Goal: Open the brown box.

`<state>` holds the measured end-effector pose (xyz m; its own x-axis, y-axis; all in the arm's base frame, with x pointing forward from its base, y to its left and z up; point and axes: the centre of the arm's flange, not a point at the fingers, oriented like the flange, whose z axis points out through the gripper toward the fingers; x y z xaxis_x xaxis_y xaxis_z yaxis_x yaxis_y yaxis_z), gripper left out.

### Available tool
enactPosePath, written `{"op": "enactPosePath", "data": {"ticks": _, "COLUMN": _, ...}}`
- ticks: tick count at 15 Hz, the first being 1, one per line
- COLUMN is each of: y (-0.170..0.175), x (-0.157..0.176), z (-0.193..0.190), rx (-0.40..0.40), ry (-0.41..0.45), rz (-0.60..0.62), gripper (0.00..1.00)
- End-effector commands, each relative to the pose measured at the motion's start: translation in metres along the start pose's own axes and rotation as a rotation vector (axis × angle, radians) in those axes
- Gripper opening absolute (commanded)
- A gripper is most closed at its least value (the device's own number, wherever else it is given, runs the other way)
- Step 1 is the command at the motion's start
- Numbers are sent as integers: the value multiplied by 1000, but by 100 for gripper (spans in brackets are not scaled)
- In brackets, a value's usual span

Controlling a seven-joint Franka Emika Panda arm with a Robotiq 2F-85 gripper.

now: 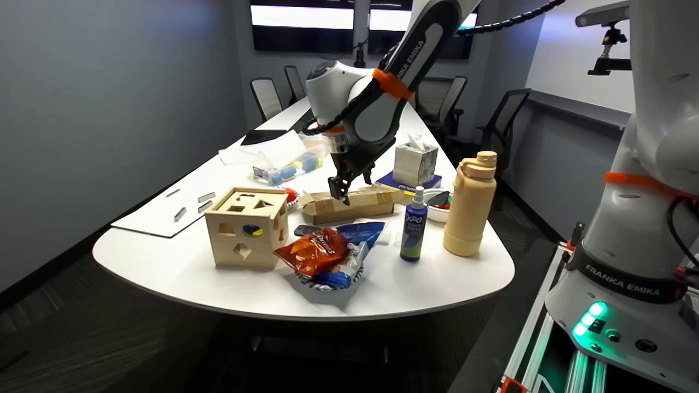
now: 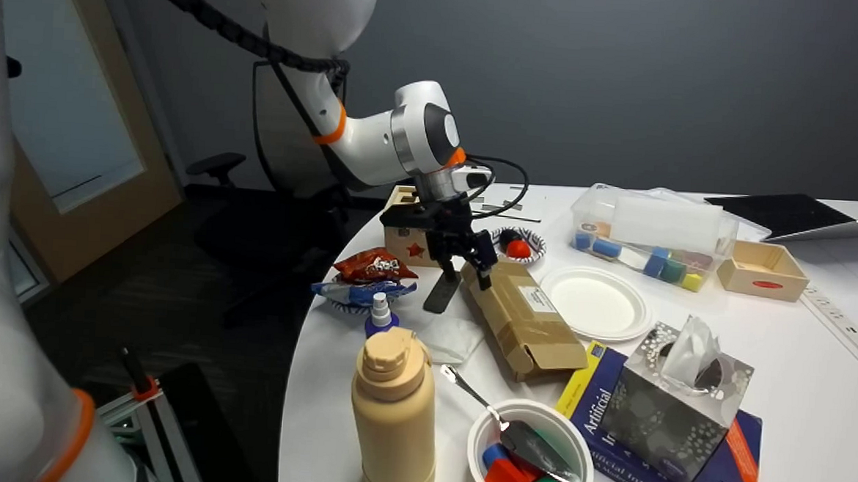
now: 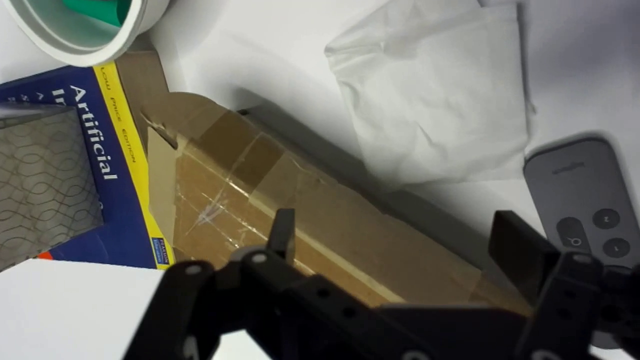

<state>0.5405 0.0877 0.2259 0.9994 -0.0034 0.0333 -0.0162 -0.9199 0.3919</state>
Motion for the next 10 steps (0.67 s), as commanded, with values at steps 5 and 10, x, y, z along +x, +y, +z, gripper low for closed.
{"op": "enactPosePath", "data": {"ticks": 5, "y": -5, "x": 35, "z": 35, "rx": -30, "ry": -16, "rz": 2, "gripper": 100}}
{"op": "enactPosePath", "data": {"ticks": 10, "y": -2, "x": 46, "z": 49, "rx": -41, "ry": -36, "rz": -13, "gripper": 100}}
